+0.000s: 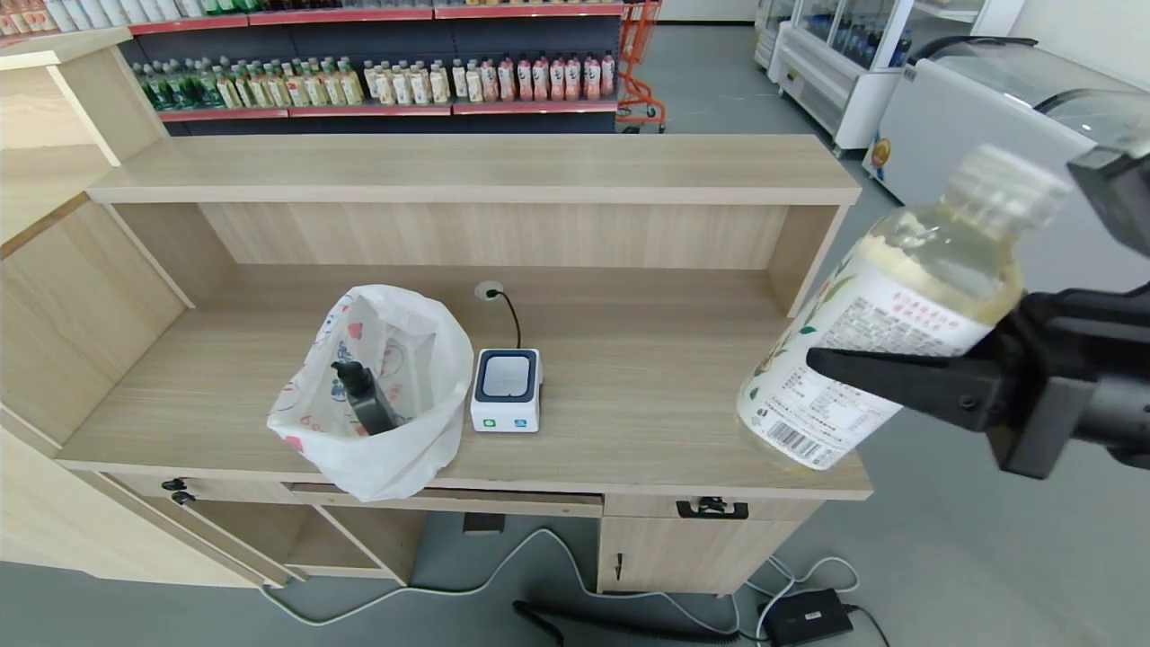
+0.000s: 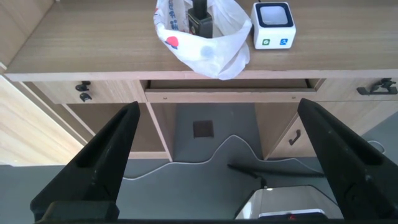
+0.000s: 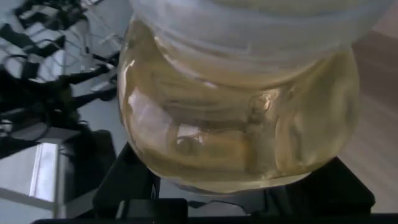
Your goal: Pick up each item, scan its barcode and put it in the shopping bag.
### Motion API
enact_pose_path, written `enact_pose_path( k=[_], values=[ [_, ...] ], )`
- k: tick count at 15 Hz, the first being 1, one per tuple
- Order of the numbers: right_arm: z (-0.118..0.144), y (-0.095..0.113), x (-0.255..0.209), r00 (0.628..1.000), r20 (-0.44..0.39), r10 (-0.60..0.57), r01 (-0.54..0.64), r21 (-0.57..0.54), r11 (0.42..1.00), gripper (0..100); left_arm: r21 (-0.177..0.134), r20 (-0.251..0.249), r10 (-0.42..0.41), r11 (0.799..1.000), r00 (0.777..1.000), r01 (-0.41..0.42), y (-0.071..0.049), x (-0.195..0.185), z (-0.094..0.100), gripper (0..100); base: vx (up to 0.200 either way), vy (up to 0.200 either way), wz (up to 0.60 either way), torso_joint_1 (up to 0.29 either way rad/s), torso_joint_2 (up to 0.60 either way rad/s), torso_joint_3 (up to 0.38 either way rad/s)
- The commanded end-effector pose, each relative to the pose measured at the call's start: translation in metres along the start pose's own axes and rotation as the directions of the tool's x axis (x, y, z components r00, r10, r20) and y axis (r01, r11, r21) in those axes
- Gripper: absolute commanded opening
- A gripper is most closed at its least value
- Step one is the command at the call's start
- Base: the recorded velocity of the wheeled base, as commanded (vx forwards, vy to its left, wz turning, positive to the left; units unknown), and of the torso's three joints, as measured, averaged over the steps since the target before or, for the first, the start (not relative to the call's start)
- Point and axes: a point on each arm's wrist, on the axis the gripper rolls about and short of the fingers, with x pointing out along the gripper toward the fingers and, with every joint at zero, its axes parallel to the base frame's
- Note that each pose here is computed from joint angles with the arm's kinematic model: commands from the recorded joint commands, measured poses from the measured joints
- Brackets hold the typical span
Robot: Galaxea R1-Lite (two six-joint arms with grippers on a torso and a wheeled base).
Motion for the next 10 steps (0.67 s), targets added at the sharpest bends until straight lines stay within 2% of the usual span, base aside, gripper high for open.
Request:
enact_pose_path(
  k=[1, 2, 3, 5, 8, 10],
  values=[
    [-0.041, -0.025, 0.003, 0.975, -0.113, -0.192, 0.191, -0.017, 0.981, 0, 0.000, 0.000, 0.000, 1.000, 1.000, 0.000, 0.000, 0.000, 0.000, 100, 0.000, 0.000, 0.00, 0.000, 0.00, 0.000],
    [-0.047, -0.028, 0.004, 0.942, -0.114, -0.316, 0.311, -0.061, 0.949, 0, 0.000, 0.000, 0.000, 1.000, 1.000, 0.000, 0.000, 0.000, 0.000, 100, 0.000, 0.000, 0.00, 0.000, 0.00, 0.000],
    [-0.051, -0.032, 0.006, 0.920, -0.117, -0.373, 0.362, -0.103, 0.926, 0, 0.000, 0.000, 0.000, 1.000, 1.000, 0.000, 0.000, 0.000, 0.000, 100, 0.000, 0.000, 0.00, 0.000, 0.00, 0.000],
    [-0.058, -0.044, 0.007, 0.892, -0.136, -0.431, 0.398, -0.214, 0.892, 0, 0.000, 0.000, 0.000, 1.000, 1.000, 0.000, 0.000, 0.000, 0.000, 100, 0.000, 0.000, 0.00, 0.000, 0.00, 0.000],
    [-0.061, -0.063, 0.009, 0.871, -0.089, -0.483, 0.417, -0.388, 0.822, 0, 0.000, 0.000, 0.000, 1.000, 1.000, 0.000, 0.000, 0.000, 0.000, 100, 0.000, 0.000, 0.00, 0.000, 0.00, 0.000],
    [-0.063, -0.073, 0.009, 0.858, -0.063, -0.510, 0.429, -0.461, 0.777, 0, 0.000, 0.000, 0.000, 1.000, 1.000, 0.000, 0.000, 0.000, 0.000, 100, 0.000, 0.000, 0.00, 0.000, 0.00, 0.000]
  ],
)
